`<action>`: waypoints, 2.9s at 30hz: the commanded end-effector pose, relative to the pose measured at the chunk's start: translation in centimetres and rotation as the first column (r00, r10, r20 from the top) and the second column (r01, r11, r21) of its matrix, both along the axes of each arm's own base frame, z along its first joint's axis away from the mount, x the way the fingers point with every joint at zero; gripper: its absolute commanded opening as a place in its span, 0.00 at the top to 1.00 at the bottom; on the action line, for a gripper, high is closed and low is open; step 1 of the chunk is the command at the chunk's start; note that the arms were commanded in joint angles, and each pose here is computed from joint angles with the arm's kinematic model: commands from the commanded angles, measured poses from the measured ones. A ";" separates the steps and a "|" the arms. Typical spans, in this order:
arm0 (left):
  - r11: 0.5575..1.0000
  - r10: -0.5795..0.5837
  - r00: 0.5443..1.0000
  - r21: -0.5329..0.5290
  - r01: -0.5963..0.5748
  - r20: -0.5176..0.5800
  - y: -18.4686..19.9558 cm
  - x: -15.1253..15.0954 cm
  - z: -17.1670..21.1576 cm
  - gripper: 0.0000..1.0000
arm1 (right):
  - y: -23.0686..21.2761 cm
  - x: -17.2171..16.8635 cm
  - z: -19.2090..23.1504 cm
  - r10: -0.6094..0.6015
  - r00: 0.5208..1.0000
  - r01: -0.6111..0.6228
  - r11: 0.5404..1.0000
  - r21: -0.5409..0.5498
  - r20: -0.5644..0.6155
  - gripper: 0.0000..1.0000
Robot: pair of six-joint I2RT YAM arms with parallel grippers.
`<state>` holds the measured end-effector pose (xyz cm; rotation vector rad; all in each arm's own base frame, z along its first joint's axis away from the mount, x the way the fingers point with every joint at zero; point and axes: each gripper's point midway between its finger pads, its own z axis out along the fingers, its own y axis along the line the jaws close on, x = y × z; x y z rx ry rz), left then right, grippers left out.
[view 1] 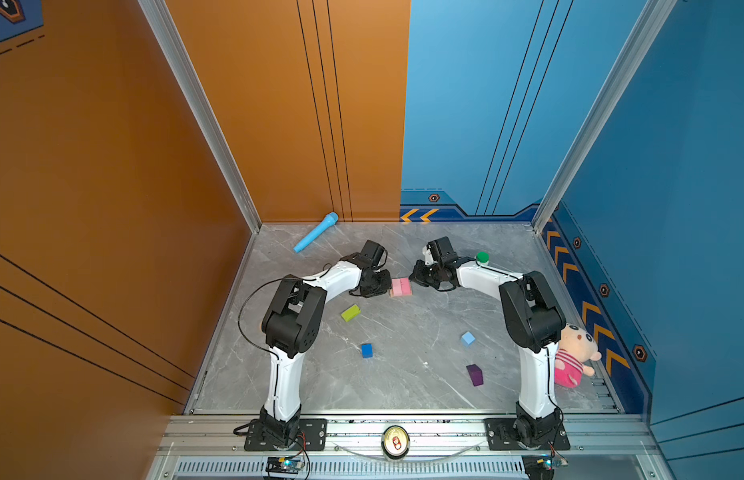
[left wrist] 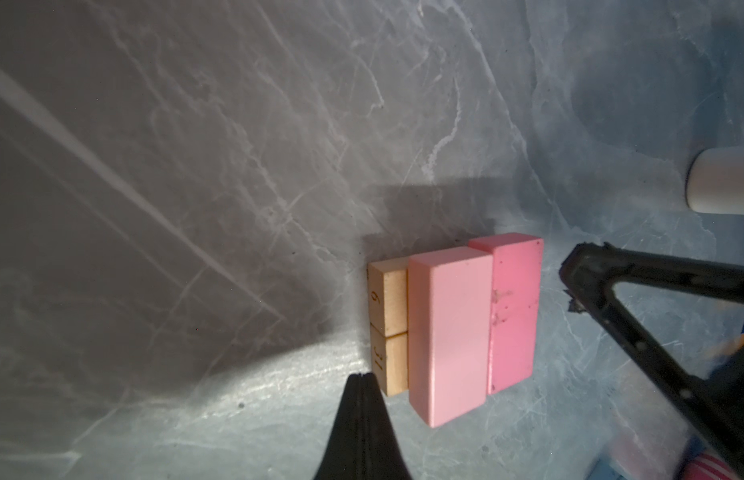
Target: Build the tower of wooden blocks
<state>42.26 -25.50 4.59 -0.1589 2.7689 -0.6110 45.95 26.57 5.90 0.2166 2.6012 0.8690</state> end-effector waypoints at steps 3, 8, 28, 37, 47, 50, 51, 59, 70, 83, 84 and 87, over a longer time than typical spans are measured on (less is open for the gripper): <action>1.000 0.006 1.000 -0.003 -0.006 0.030 0.9 -0.3 2.9 1.00 | -0.6 -0.1 5.1 -0.003 0.996 0.004 1.000 -0.003 0.091 1.00; 1.000 0.007 0.996 0.017 -0.009 0.086 2.3 -1.0 6.1 1.00 | -1.6 -2.1 8.3 0.004 0.990 0.000 1.000 -0.029 0.138 1.00; 0.963 -0.066 0.988 0.269 0.025 0.141 8.7 -11.4 9.0 0.60 | -11.8 -16.9 8.4 -0.016 0.995 0.061 0.879 -0.472 0.098 0.59; 0.948 -0.095 0.987 0.313 0.051 0.128 8.9 -12.4 7.8 0.53 | -14.6 -20.6 4.4 -0.153 0.988 0.142 0.832 -0.536 0.024 0.33; 0.949 -0.126 0.985 0.302 0.086 0.116 8.2 -12.7 6.7 0.48 | -16.5 -21.7 2.6 -0.302 0.953 0.266 0.824 -0.501 0.009 0.24; 0.954 -0.132 0.983 0.286 0.091 0.127 7.8 -12.6 6.7 0.48 | -16.8 -21.8 2.2 -0.334 0.943 0.290 0.819 -0.496 -0.001 0.24; 0.955 -0.133 0.982 0.282 0.092 0.130 7.8 -12.5 6.8 0.47 | -16.9 -21.8 2.0 -0.344 0.939 0.296 0.816 -0.496 -0.006 0.24; 0.956 -0.142 0.981 0.275 0.102 0.129 7.4 -12.2 6.4 0.47 | -16.4 -21.6 -0.2 -0.408 0.911 0.336 0.821 -0.462 -0.061 0.26; 0.951 -0.144 0.986 0.286 0.114 0.086 7.7 -12.6 4.7 0.47 | -15.9 -21.3 -2.0 -0.424 0.900 0.330 0.817 -0.473 -0.104 0.43; 0.950 -0.145 0.987 0.288 0.119 0.070 7.7 -12.6 4.0 0.47 | -15.3 -21.2 -3.2 -0.379 0.914 0.265 0.827 -0.496 -0.143 0.62; 0.950 -0.142 0.988 0.289 0.117 0.066 7.8 -12.7 3.9 0.47 | -15.3 -21.3 -3.2 -0.364 0.919 0.248 0.828 -0.502 -0.148 0.65; 0.950 -0.142 0.988 0.289 0.117 0.065 7.7 -12.6 3.9 0.47 | -15.1 -21.2 -2.9 -0.315 0.937 0.193 0.828 -0.526 -0.152 0.72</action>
